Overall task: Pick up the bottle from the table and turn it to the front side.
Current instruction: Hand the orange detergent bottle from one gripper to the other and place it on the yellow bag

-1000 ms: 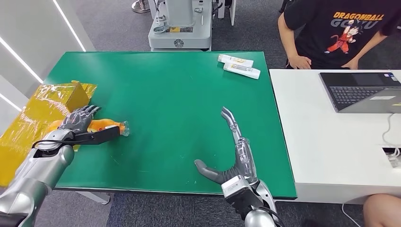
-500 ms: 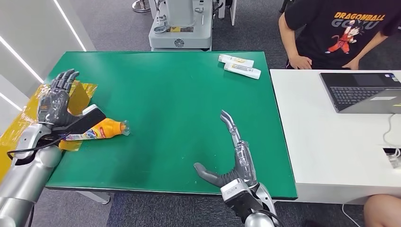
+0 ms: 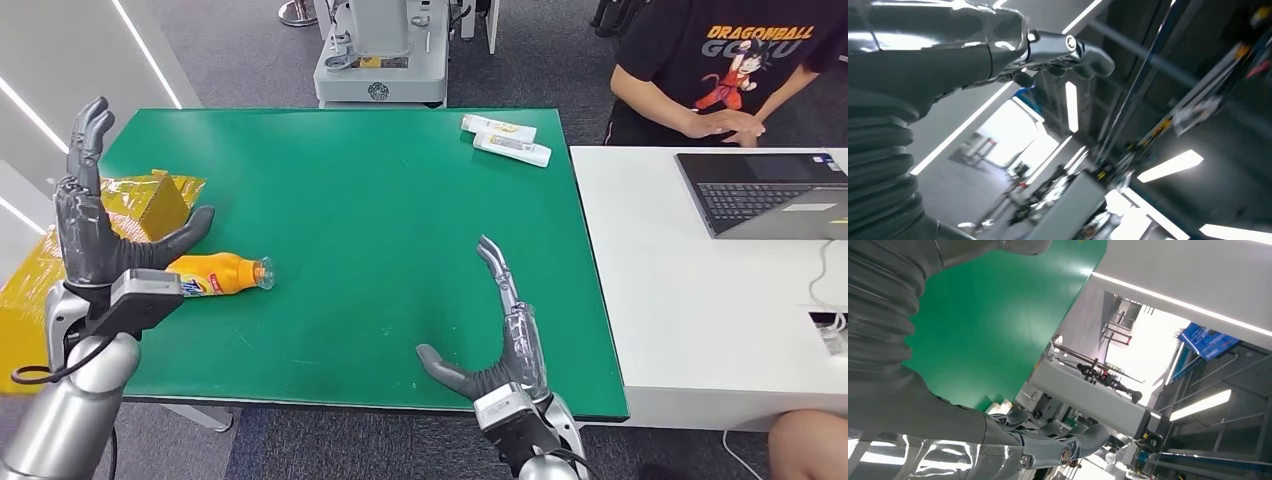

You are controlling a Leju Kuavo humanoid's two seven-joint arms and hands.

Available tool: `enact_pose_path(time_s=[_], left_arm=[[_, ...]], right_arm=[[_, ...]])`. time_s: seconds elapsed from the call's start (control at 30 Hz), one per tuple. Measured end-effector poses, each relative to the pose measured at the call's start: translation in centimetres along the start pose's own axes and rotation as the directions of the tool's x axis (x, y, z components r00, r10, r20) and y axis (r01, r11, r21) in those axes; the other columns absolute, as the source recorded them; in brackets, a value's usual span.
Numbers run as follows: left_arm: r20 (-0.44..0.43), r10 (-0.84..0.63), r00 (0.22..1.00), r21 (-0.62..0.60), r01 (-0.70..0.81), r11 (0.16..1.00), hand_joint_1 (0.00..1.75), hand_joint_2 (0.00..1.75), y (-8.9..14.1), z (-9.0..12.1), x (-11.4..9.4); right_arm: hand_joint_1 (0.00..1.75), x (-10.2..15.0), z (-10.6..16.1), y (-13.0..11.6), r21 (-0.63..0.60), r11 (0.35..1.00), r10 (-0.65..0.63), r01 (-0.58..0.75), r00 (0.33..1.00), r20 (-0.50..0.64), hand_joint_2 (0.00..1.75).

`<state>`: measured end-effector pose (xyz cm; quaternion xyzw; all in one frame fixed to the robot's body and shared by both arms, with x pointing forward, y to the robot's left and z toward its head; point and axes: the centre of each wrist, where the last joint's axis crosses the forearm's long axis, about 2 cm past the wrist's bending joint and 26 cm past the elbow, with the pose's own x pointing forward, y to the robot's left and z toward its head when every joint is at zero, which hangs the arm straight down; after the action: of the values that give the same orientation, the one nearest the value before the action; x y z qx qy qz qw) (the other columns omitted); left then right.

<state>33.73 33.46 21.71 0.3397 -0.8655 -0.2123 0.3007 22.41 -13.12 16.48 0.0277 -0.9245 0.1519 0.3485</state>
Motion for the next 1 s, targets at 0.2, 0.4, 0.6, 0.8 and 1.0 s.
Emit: enact_pose_path(time_s=[0.2, 0.4, 0.6, 0.8, 1.0], left_arm=[[0.061, 0.216, 0.974, 0.157, -0.224, 0.962, 0.0, 1.75, -1.9, 1.6, 3.7], [-0.009, 0.511, 0.859, 0.112, -0.507, 0.855, 0.0, 1.75, -5.8, 3.7, 9.1], [-0.07, 0.678, 0.731, 0.145, -0.665, 0.732, 0.0, 1.75, -8.1, 4.8, 12.9], [-0.1, 0.765, 0.636, 0.192, -0.742, 0.642, 0.0, 1.75, -9.1, 6.0, 15.2], [-0.1, 0.776, 0.622, 0.198, -0.752, 0.628, 0.0, 1.75, -9.0, 6.9, 16.5]], right_arm=[[0.0, 0.0, 0.1, 0.0, -0.034, 0.999, 0.0, 0.0, 1.0, 0.001, 1.75], [0.0, 0.9, 0.4, -0.1, -0.077, 0.997, 0.027, -0.026, 0.999, 0.017, 1.75], [0.0, 1.7, 0.7, -0.4, -0.115, 0.993, 0.034, -0.032, 0.999, 0.018, 1.75], [0.0, 1.8, 0.8, -1.1, -0.146, 0.989, 0.0, 0.002, 1.0, 0.008, 1.75], [0.0, 2.1, 0.6, -1.6, -0.14, 0.99, -0.003, 0.006, 1.0, 0.022, 1.75]])
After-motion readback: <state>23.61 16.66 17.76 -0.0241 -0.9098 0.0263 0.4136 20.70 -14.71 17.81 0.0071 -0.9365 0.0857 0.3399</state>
